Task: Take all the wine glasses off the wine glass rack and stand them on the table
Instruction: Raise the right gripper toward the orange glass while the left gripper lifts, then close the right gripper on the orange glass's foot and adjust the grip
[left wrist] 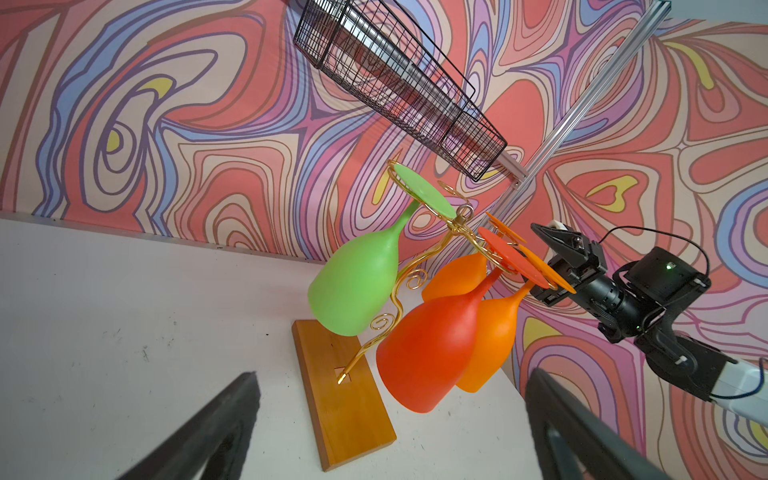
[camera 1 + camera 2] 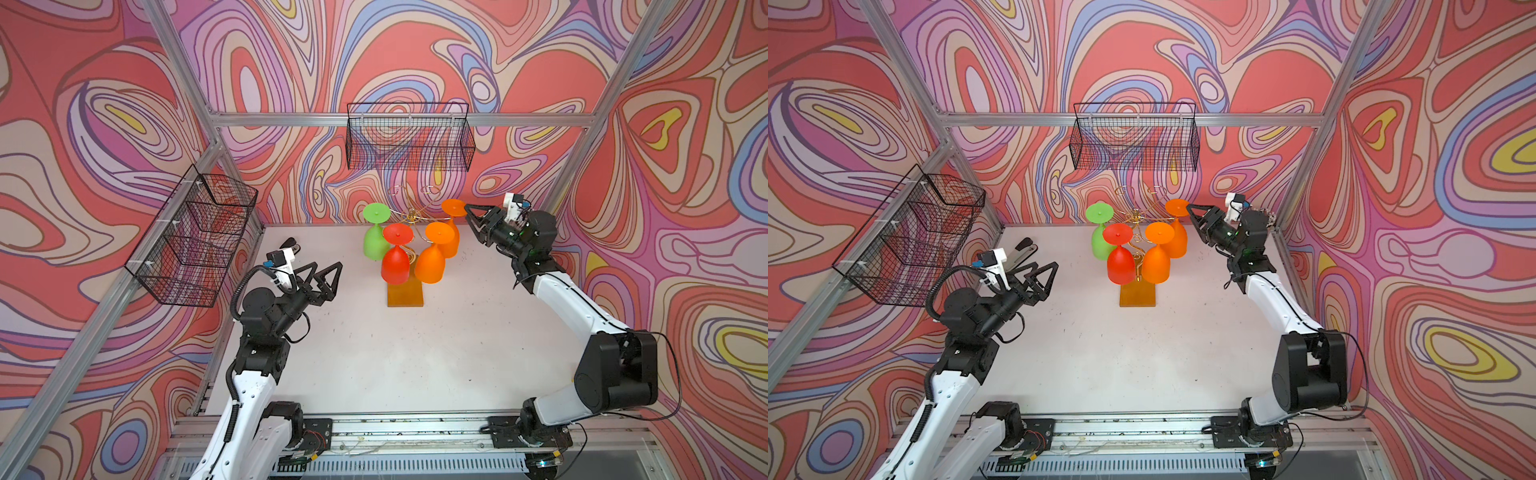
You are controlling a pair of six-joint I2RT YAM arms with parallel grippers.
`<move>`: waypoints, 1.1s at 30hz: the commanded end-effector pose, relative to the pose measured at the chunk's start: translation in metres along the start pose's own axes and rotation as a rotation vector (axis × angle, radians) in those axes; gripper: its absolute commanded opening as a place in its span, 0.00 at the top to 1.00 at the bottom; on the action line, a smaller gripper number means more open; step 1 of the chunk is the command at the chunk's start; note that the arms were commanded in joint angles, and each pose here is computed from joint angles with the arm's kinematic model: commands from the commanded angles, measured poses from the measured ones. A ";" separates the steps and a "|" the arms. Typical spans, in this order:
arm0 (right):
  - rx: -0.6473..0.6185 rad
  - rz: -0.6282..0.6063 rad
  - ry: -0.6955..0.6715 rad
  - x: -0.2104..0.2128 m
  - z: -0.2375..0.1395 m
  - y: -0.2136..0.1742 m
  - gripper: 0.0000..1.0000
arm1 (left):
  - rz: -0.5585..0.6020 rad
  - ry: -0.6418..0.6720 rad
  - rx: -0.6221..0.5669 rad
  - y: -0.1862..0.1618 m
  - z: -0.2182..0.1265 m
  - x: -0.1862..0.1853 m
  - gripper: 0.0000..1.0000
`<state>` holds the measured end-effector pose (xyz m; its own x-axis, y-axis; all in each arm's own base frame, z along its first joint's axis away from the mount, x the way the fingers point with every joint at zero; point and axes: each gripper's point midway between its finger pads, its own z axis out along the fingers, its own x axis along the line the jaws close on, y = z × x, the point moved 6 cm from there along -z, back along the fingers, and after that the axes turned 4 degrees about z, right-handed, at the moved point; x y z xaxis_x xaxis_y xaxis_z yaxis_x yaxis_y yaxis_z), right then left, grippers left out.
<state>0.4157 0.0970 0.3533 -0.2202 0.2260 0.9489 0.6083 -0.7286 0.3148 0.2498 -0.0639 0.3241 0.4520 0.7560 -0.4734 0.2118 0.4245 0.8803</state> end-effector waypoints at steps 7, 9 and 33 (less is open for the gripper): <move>-0.012 -0.022 0.050 0.012 0.009 0.009 0.49 | 0.019 -0.010 -0.004 0.005 0.001 -0.004 0.01; -0.008 -0.021 0.050 0.012 0.011 0.010 0.51 | 0.024 -0.009 -0.003 0.005 0.001 -0.004 0.01; 0.027 -0.013 0.037 0.006 0.028 0.013 0.78 | 0.053 0.027 -0.007 0.005 -0.004 -0.003 0.01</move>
<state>0.4398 0.1028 0.3614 -0.2401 0.2064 0.9486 0.6195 -0.7197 0.3134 0.2499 -0.0620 0.3169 0.4250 0.7809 -0.4578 0.2252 0.3987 0.8890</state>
